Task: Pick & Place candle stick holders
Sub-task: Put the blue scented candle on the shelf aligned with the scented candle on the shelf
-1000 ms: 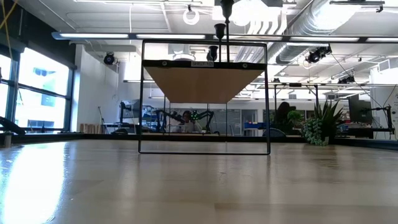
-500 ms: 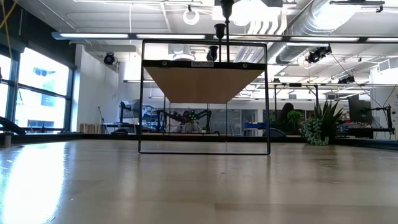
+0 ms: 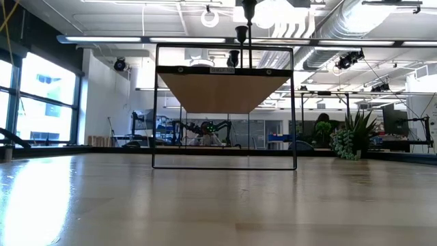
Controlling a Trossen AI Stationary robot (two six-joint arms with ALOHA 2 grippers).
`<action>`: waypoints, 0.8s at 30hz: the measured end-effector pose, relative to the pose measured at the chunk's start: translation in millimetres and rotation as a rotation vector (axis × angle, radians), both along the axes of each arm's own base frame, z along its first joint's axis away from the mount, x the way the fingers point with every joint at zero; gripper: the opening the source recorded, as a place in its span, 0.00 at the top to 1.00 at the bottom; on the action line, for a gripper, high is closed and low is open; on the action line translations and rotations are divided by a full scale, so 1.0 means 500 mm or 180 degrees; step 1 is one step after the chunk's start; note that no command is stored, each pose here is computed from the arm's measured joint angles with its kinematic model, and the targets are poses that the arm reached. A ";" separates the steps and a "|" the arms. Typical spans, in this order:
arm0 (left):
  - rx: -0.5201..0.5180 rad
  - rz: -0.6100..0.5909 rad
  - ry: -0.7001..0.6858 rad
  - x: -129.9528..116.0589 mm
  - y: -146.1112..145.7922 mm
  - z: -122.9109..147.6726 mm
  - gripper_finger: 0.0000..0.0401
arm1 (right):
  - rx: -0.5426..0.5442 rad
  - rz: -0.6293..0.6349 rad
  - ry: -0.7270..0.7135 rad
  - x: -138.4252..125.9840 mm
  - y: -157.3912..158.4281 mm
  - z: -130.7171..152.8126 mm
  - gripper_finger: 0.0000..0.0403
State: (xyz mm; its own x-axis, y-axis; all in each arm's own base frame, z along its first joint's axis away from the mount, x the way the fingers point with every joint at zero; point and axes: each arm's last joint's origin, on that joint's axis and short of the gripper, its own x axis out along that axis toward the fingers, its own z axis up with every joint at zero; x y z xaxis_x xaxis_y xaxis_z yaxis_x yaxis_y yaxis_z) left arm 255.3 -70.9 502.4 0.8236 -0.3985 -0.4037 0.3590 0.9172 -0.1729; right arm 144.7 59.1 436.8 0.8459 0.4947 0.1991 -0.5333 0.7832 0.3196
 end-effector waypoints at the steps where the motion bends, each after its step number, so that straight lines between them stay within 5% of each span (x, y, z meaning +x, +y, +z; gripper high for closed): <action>1: 0.0017 -0.0008 -0.0005 -0.001 -0.004 0.000 0.16 | 0.0045 -0.0100 0.0123 0.009 0.008 -0.007 0.48; 12: 0.0198 -0.0133 -0.0075 -0.004 -0.023 -0.002 0.16 | 0.0794 -0.1074 0.1522 0.026 0.113 -0.091 0.48; 17: 0.0221 -0.0106 -0.0042 0.006 -0.025 -0.008 0.16 | 0.1177 -0.1127 0.1929 0.022 0.175 -0.126 0.48; 24: 0.0257 -0.0126 0.0085 0.039 -0.035 -0.049 0.16 | 0.1255 -0.1135 0.2248 0.028 0.241 -0.172 0.48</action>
State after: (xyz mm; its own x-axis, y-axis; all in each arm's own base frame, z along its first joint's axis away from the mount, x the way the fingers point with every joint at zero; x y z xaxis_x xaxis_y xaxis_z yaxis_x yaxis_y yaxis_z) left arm 274.6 -88.3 478.0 0.7963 -0.3958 -0.4574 0.3915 0.9137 -0.1090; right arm 158.8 179.7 350.8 0.9267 0.1835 -0.3280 0.1460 0.6284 0.7641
